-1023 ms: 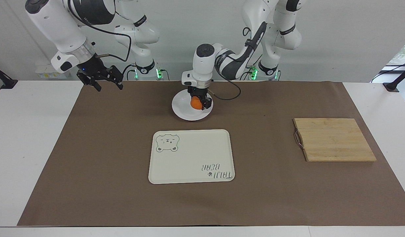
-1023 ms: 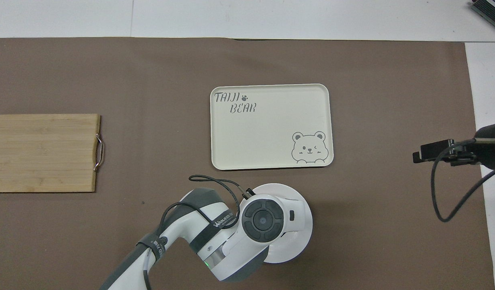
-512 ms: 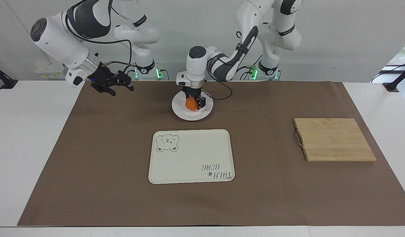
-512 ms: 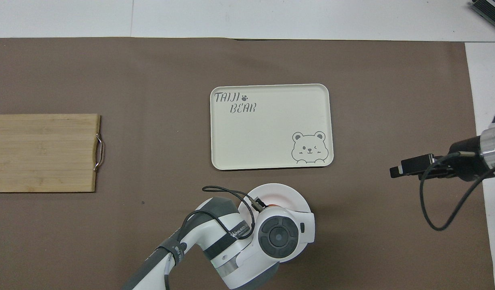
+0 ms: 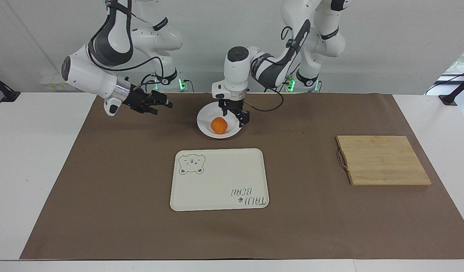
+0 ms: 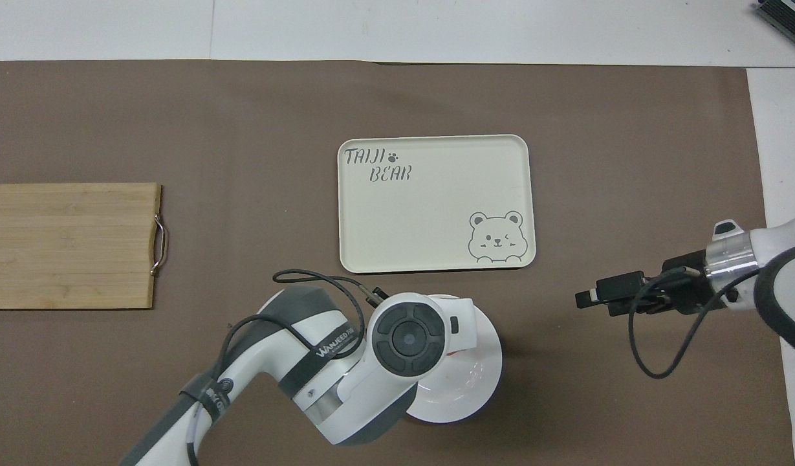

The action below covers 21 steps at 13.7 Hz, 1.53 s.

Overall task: Place orange and plate with both arms
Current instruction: 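Release the orange onto the plate while the right gripper reaches inward, then withdraw the left gripper while the right gripper reaches the plate rim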

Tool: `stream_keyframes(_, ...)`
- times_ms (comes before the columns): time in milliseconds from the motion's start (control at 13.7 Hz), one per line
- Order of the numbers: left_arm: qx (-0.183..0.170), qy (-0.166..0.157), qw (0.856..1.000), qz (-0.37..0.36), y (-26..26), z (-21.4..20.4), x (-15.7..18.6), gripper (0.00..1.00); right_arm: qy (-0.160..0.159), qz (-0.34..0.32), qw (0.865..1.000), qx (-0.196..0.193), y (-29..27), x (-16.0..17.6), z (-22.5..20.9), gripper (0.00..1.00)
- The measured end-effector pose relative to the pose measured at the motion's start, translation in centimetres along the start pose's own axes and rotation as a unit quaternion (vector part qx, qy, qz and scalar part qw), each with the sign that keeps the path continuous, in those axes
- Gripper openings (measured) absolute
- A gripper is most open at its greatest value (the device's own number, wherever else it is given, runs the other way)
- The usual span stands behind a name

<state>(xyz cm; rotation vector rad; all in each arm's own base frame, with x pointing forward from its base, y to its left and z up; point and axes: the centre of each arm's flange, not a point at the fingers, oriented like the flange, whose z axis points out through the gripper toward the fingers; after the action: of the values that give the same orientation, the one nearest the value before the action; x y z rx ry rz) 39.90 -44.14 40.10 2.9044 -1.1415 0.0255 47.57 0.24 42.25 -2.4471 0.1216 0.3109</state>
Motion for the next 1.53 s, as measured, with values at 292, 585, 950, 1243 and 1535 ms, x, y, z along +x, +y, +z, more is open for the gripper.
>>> stream_keyframes(292,0.009,-0.005,0.998,-0.065,-7.9,-4.5,0.3,1.00,0.000,-0.037,0.998,0.041,1.8,-0.8,3.5,1.00)
stream_keyframes(585,0.011,0.024,0.996,-0.084,-18.9,-9.0,-1.5,1.00,0.002,-0.053,0.996,0.066,2.7,-1.4,5.8,1.00)
stream_keyframes(950,0.020,0.053,0.994,-0.091,-26.1,-15.0,-2.9,1.00,0.030,-0.097,0.986,0.128,6.6,-2.5,12.9,1.00)
stream_keyframes(1243,0.023,0.063,0.993,-0.095,-26.6,-16.4,-2.9,1.00,0.035,-0.091,0.984,0.148,7.2,-3.5,15.9,1.00)
stream_keyframes(1535,0.022,0.050,0.992,-0.111,-28.1,-16.8,-3.9,1.00,0.056,-0.092,0.982,0.155,6.8,-5.0,19.7,1.00)
